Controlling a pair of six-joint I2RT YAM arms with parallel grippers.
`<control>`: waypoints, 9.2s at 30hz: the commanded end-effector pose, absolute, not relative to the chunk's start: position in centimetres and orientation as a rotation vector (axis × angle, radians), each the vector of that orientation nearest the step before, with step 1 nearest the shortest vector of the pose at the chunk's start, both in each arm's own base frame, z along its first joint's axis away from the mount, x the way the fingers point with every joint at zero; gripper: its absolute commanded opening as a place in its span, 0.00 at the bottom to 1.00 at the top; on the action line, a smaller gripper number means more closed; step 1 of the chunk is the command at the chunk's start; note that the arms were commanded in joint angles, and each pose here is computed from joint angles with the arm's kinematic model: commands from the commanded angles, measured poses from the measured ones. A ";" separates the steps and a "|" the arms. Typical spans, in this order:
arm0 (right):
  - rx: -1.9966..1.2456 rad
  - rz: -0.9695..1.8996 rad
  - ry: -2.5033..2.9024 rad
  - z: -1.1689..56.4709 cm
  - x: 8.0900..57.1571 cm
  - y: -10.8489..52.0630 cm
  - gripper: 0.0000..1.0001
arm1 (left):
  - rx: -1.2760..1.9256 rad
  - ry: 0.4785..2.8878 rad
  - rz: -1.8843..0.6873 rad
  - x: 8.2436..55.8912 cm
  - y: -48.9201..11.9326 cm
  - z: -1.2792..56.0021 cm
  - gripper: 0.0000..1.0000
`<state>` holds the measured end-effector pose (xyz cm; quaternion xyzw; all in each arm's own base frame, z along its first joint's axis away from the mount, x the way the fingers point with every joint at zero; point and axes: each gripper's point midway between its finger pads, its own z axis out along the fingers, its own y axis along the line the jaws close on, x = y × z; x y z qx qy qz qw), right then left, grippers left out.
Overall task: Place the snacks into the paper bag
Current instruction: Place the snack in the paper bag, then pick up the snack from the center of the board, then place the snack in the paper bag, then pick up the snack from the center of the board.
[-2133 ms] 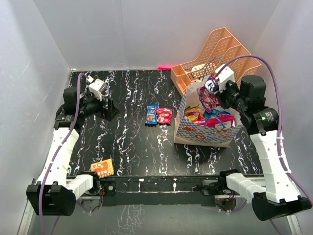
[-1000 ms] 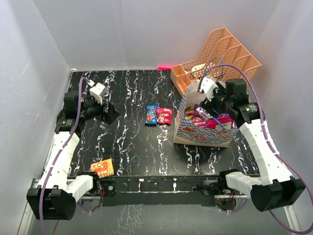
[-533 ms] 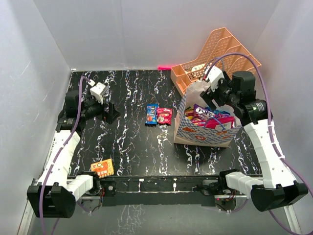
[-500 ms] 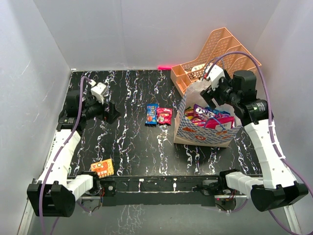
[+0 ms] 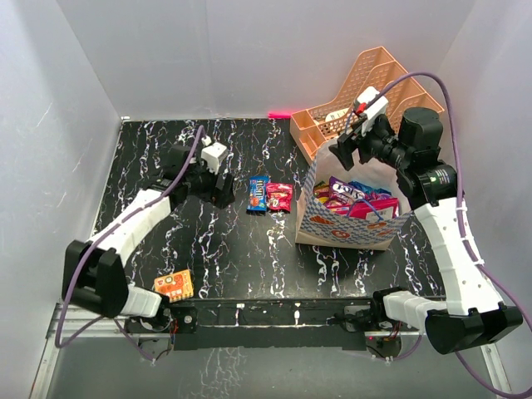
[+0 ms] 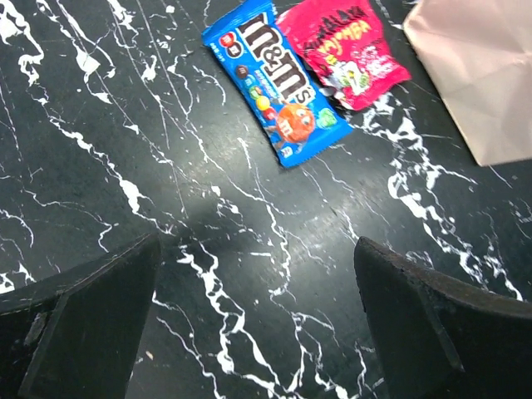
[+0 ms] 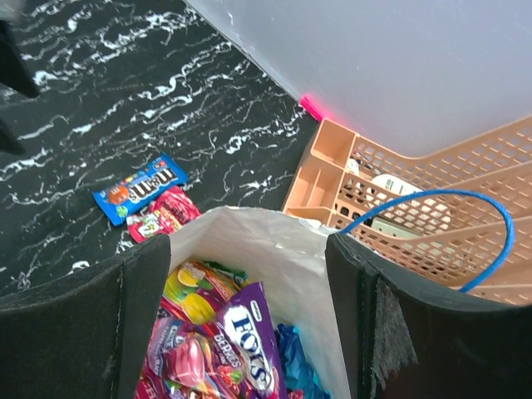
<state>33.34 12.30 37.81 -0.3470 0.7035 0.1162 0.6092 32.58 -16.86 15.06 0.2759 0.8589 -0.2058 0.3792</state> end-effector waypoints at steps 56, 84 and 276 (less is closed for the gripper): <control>-0.820 0.321 1.569 38.2 31.4 13.0 0.81 | 0.882 2.350 -0.153 40.3 -24.0 4.5 0.53; -0.800 0.670 1.476 44.4 33.8 18.9 0.79 | 1.054 1.808 -0.397 34.5 -23.7 24.3 0.40; -0.664 0.383 1.686 35.6 32.2 9.6 0.72 | 0.424 2.632 -0.794 34.6 -31.7 1.7 0.35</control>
